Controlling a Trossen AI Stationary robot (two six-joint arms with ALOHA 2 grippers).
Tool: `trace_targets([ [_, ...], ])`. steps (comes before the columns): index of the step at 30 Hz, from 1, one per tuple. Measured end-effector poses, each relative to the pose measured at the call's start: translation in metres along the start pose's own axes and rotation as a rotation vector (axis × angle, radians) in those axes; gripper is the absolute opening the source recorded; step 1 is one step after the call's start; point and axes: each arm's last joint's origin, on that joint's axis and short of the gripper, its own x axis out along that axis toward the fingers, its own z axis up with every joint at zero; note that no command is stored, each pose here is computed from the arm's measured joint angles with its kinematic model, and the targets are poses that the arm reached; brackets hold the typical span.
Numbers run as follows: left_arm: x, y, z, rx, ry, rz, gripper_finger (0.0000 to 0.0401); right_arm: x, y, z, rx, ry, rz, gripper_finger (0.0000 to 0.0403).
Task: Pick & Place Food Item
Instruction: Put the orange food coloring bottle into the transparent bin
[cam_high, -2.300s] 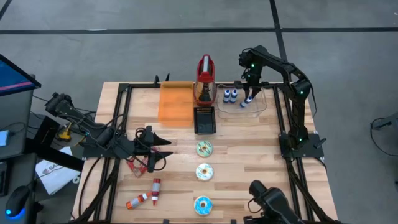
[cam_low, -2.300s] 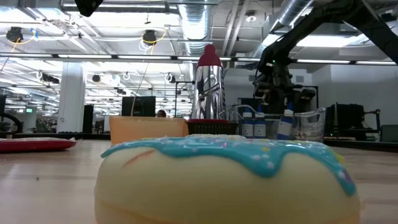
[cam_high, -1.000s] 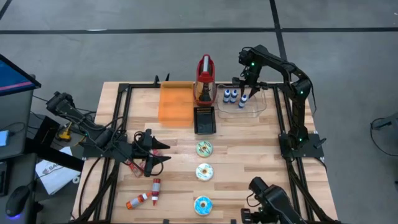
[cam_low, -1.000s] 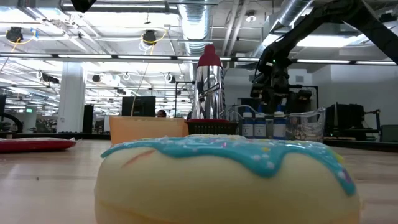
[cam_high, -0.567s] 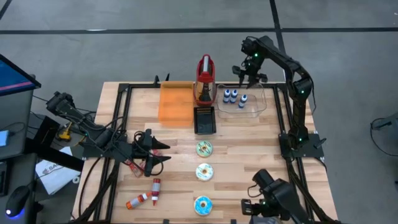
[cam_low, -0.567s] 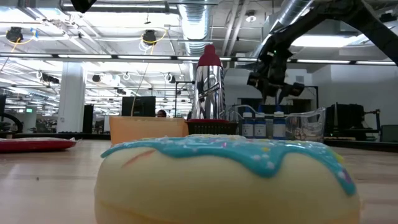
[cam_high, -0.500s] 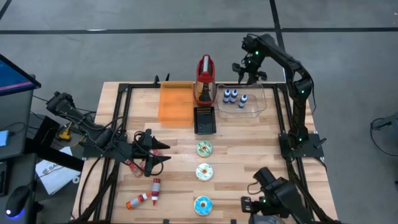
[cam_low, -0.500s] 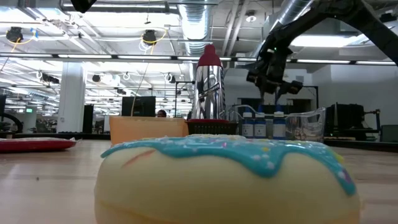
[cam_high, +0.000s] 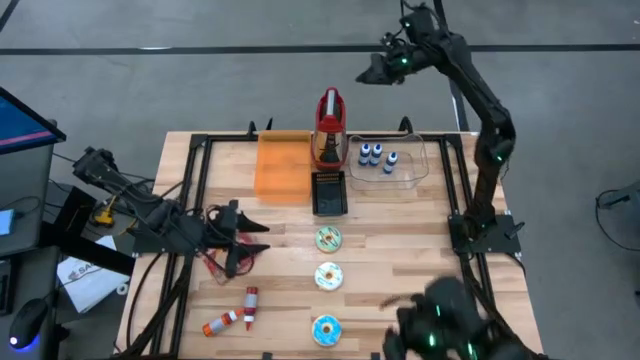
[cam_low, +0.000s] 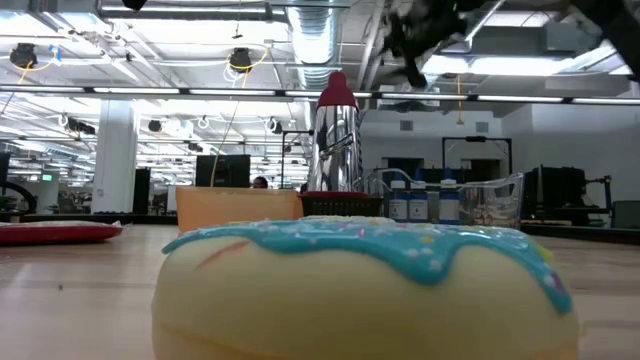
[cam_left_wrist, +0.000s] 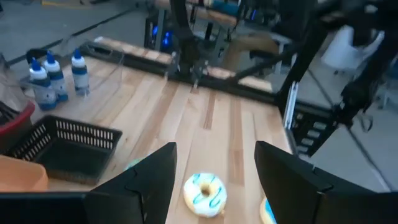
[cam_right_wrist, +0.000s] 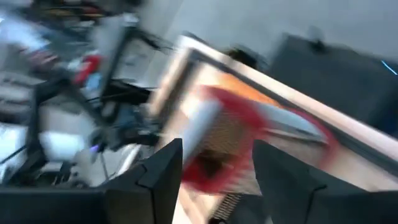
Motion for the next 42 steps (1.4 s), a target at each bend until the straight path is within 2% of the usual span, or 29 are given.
trace_targets([
  [5,-0.013,0.008,0.008,-0.009,-0.02,-0.029,0.0214,-0.016,0.071,-0.031,-0.255,-0.027,0.13,0.0183],
  [10,-0.019,0.01,0.006,0.015,0.046,-0.118,0.0214,-0.027,0.144,-0.081,-0.533,0.021,0.295,0.0182],
  [12,-0.019,0.01,0.002,0.033,0.092,-0.141,0.0214,-0.031,0.167,-0.101,-0.592,0.032,0.328,0.018],
  [15,-0.018,0.01,-0.005,0.066,0.171,-0.173,0.0214,-0.032,0.19,-0.128,-0.627,0.062,0.311,0.0174],
  [21,-0.01,0.007,-0.03,0.114,0.452,-0.261,0.0214,-0.036,0.212,-0.175,-0.643,0.154,0.177,0.0165],
  [26,-0.004,-0.006,-0.057,0.146,0.726,-0.375,0.0214,-0.034,0.226,-0.196,-0.623,0.175,0.156,0.0165],
  [29,-0.01,-0.017,-0.075,0.221,0.855,-0.407,0.0214,-0.034,0.231,-0.204,-0.613,0.173,0.148,0.0167],
  [34,-0.025,-0.028,-0.1,0.412,1.008,-0.435,0.0214,-0.04,0.235,-0.21,-0.602,0.148,0.128,0.0166],
  [38,-0.031,-0.045,-0.11,0.341,1.039,-0.499,0.0214,-0.048,0.236,-0.21,-0.582,0.11,0.111,0.0168],
  [42,-0.038,-0.053,-0.12,0.182,1.118,-0.392,0.0214,-0.056,0.235,-0.208,-0.571,0.064,0.1,0.0169],
])
